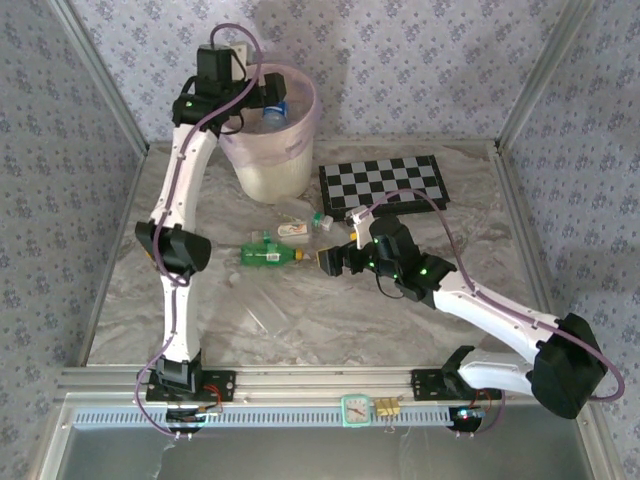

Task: Put the plastic bottles in the bin

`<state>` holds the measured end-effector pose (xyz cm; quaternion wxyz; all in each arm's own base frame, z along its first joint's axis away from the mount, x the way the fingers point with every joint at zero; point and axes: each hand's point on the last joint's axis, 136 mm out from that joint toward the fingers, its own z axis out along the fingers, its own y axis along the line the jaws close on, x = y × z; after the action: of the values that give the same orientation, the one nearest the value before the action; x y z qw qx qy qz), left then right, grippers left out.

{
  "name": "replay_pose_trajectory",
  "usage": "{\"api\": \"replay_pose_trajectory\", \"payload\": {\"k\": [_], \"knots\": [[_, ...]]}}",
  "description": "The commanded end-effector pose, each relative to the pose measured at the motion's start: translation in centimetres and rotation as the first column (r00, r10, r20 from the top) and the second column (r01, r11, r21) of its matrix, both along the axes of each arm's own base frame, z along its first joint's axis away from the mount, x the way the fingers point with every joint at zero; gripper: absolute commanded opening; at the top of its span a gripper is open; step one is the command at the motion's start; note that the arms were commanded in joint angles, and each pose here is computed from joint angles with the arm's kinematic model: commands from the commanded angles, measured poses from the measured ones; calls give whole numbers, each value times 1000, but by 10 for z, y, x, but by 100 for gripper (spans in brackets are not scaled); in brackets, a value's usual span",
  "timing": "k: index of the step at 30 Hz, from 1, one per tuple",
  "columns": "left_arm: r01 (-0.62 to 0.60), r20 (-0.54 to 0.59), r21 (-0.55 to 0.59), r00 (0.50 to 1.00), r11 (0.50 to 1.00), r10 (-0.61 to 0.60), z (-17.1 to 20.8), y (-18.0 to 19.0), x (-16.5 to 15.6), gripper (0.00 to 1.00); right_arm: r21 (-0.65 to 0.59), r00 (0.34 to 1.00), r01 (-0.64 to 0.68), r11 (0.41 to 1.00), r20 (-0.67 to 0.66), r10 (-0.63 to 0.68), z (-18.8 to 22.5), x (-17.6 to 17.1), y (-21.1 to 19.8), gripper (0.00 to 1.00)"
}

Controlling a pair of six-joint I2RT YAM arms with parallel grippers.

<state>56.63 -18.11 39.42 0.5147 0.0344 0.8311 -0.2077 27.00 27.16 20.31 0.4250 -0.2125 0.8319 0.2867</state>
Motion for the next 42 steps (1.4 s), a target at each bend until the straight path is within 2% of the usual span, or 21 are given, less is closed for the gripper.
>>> {"api": "replay_pose_trajectory", "payload": {"k": [1,6,10,12,17,23,29,36,38,42], "knots": [[53,95,16,994,998,-55,60,-8,-54,100,7,999,39,999,29,-39,3,8,-6,100],[75,82,109,993,991,-84,41,-21,-104,100,5,997,66,998,42,-67,4,18,-13,100],[49,63,83,997,995,-54,9,-14,-150,100,-9,993,114,993,37,-114,-3,28,-24,100],[23,21,43,999,999,-24,-13,-5,-173,100,-12,988,150,989,38,-150,-6,33,-30,100],[-72,-178,-51,982,996,62,-89,15,-232,100,11,968,245,969,42,-246,-14,45,-45,100],[-221,-436,-31,881,975,186,-198,37,-307,100,42,950,311,950,15,-311,-22,58,-52,100],[-316,-571,39,772,948,280,-266,54,-365,100,34,950,314,949,-5,-314,-26,64,-48,100],[-289,-684,63,684,955,252,-309,39,-393,100,25,947,320,947,-26,-319,-34,64,-49,100],[-280,-693,58,679,958,241,-315,31,-389,100,21,947,321,947,-30,-321,-36,63,-49,100],[-274,-694,123,663,954,280,-322,30,-383,100,24,949,313,949,-40,-312,-37,62,-47,100]]}}
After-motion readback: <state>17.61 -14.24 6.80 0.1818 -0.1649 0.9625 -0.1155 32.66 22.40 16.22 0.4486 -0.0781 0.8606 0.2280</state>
